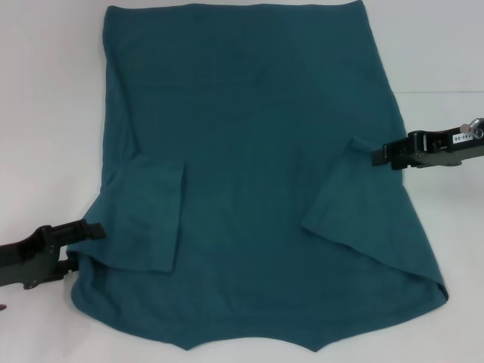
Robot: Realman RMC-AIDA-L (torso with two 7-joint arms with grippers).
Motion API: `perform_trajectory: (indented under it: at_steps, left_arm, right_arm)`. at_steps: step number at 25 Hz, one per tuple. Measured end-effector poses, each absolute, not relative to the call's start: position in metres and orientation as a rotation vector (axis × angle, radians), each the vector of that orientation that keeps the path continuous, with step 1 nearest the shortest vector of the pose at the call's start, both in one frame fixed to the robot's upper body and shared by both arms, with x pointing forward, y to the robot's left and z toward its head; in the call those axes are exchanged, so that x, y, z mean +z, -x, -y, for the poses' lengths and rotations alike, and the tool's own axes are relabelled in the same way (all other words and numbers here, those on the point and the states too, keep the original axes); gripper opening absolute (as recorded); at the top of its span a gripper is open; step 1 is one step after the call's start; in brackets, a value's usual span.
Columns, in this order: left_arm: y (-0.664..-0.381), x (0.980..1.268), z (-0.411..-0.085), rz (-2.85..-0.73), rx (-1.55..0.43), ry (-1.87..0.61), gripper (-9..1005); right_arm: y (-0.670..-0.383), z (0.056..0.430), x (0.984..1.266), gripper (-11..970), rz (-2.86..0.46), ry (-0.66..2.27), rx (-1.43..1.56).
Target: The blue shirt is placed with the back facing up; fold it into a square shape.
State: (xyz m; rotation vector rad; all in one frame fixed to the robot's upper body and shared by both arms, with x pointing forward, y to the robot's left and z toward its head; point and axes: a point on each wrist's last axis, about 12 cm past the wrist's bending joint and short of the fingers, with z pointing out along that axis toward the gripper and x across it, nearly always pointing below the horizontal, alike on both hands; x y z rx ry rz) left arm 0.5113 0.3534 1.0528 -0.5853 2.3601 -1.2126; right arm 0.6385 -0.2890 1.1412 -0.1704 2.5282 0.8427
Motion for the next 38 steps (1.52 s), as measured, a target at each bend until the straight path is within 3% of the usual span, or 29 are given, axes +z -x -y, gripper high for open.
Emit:
perform_trajectory:
  at_steps: [4, 12, 17, 28, 38]
  left_arm:
    - [-0.512, 1.054, -0.353, -2.361, -1.213, 0.580, 836]
    - [-0.514, 1.053, -0.352, -2.368, -1.199, 0.574, 621]
    - [-0.515, 1.053, -0.353, -2.367, -1.195, 0.577, 386]
    - [-0.515, 1.057, -0.348, -2.365, -1.226, 0.470, 38]
    - [-0.519, 1.066, -0.349, -2.305, -1.258, 0.424, 37]
  right_arm:
    - [-0.638, 0.289, 1.141, 492, -2.529, 0.175, 0.843]
    - [-0.637, 0.290, 1.141, 493, -2.523, 0.202, 0.838]
    - [-0.637, 0.291, 1.140, 491, -2.521, 0.200, 0.840]
    - [-0.631, 0.309, 1.135, 491, -2.512, 0.129, 0.831]
    - [-0.615, 0.335, 1.138, 492, -2.549, 0.078, 0.887]
